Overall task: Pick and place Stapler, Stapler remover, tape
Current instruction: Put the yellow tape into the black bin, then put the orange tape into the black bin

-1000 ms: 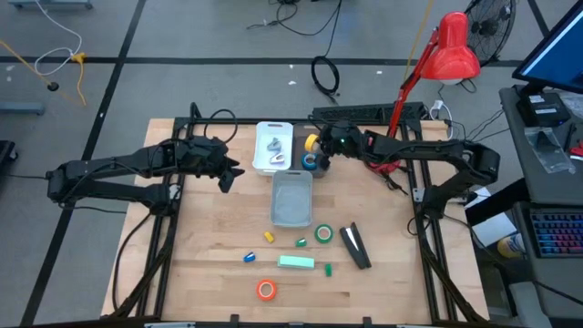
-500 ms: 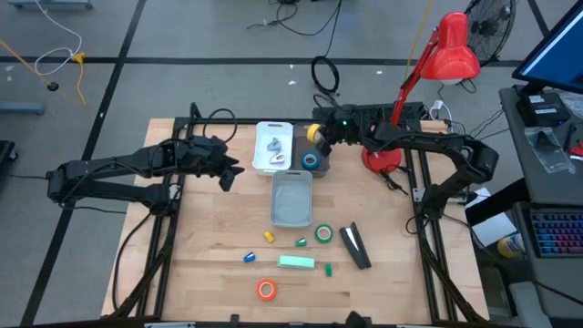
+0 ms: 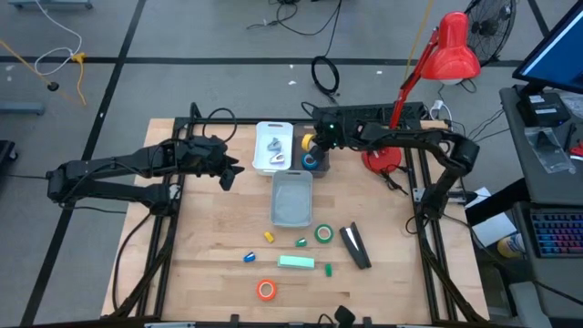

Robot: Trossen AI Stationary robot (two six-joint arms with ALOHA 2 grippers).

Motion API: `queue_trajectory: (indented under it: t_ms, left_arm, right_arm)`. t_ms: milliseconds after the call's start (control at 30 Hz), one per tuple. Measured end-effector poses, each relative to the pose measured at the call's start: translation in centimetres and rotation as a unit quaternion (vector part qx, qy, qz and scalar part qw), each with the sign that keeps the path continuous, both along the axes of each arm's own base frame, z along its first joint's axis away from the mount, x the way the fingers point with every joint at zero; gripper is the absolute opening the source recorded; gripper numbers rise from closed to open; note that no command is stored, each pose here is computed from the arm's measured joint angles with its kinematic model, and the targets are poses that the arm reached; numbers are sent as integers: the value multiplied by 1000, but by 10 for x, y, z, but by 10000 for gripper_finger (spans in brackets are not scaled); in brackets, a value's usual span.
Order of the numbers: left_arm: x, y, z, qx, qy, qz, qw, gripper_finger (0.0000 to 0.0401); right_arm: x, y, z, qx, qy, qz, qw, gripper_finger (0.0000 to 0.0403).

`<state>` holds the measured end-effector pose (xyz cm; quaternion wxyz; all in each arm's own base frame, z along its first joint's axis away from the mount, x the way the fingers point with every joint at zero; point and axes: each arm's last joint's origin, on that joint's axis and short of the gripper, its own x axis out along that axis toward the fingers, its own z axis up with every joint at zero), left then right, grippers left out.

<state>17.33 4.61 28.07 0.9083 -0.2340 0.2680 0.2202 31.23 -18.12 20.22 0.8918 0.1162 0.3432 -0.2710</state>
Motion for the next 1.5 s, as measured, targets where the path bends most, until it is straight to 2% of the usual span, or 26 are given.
queue_trajectory:
  t_ms: [267,900,1500]
  left_arm:
    - [0,0,0,0,0,0,1000,191]
    - [0,0,0,2,1,3,1000,191]
    - [0,0,0,2,1,3,1000,191]
  right_arm:
    - [7,-8,-26,63,10,12,998,32]
    - [-2,-21,-27,74,12,-18,997,54]
    - [-1,-23,-26,68,3,-19,998,129]
